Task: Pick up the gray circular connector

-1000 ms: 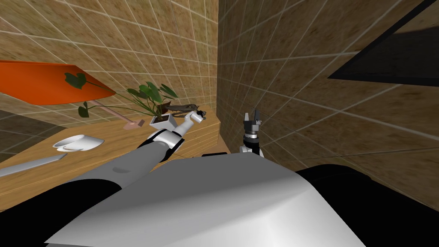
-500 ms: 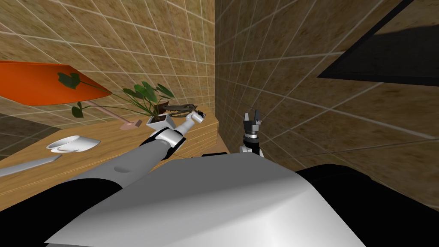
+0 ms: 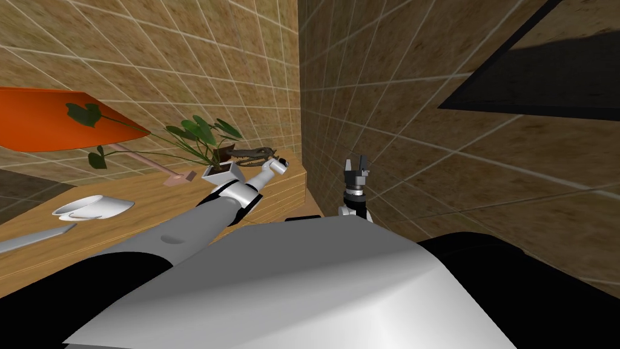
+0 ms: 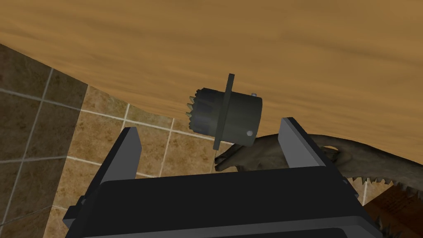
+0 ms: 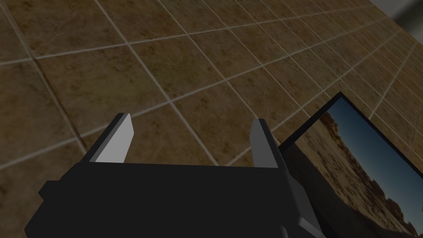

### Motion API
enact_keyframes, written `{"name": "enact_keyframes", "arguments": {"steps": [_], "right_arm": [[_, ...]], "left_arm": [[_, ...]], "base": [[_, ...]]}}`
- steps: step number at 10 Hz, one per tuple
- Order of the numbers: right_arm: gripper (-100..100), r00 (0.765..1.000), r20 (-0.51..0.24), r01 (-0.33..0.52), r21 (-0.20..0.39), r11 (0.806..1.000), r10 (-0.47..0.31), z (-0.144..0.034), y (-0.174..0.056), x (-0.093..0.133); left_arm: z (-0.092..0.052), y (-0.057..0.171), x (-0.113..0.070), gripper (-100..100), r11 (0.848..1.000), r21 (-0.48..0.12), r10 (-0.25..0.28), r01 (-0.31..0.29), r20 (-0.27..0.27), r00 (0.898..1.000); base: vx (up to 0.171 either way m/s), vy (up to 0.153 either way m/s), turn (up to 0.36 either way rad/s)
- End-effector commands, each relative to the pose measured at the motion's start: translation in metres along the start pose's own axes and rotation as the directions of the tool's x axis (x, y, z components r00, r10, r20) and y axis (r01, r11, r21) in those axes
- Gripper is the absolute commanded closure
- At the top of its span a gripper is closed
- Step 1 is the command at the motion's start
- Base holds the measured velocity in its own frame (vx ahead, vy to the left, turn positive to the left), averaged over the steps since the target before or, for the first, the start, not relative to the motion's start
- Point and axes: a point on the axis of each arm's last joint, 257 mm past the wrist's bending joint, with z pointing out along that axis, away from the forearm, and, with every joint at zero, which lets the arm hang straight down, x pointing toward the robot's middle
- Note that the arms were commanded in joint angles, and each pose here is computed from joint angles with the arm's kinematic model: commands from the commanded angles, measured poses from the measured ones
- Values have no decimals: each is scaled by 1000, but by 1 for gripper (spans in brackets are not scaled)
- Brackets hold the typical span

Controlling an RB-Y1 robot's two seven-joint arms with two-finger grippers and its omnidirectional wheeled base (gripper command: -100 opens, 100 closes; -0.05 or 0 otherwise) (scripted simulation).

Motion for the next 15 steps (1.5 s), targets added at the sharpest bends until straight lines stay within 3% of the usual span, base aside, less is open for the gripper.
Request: {"name": "enact_keyframes", "arguments": {"steps": [1, 3, 4, 5, 9, 10, 11, 12, 15], "right_arm": [[0, 1000, 0, 0, 0, 1000, 0, 0, 0, 0], [0, 1000, 0, 0, 0, 1000, 0, 0, 0, 0], [0, 1000, 0, 0, 0, 1000, 0, 0, 0, 0], [0, 1000, 0, 0, 0, 1000, 0, 0, 0, 0], [0, 1000, 0, 0, 0, 1000, 0, 0, 0, 0], [0, 1000, 0, 0, 0, 1000, 0, 0, 0, 0], [0, 1000, 0, 0, 0, 1000, 0, 0, 0, 0], [0, 1000, 0, 0, 0, 1000, 0, 0, 0, 0], [0, 1000, 0, 0, 0, 1000, 0, 0, 0, 0]], "left_arm": [[5, 18, -3, -100, 1000, -17, -16, 16, 8, 1000], [12, 46, -9, -100, 998, -45, -40, 41, 19, 999], [9, 35, -8, -100, 999, -38, -31, 32, 14, 999], [10, 36, -8, 100, 999, -37, -33, 34, 16, 999], [10, 36, -8, 100, 999, -38, -34, 34, 15, 999], [10, 36, -8, 0, 999, -38, -33, 34, 15, 999], [7, 24, -4, 100, 1000, -23, -21, 21, 10, 1000], [2, 7, 0, 100, 1000, -6, -6, 6, 4, 1000], [0, 1, 2, 100, 1000, 0, -1, 1, 1, 1000]], "base": [[15, -2, -204], [19, 0, -184], [8, 4, -42], [0, 3, 27], [0, 0, 0], [0, 0, 0], [-8, 0, 220], [-17, -2, 315], [-13, 0, 55]]}}
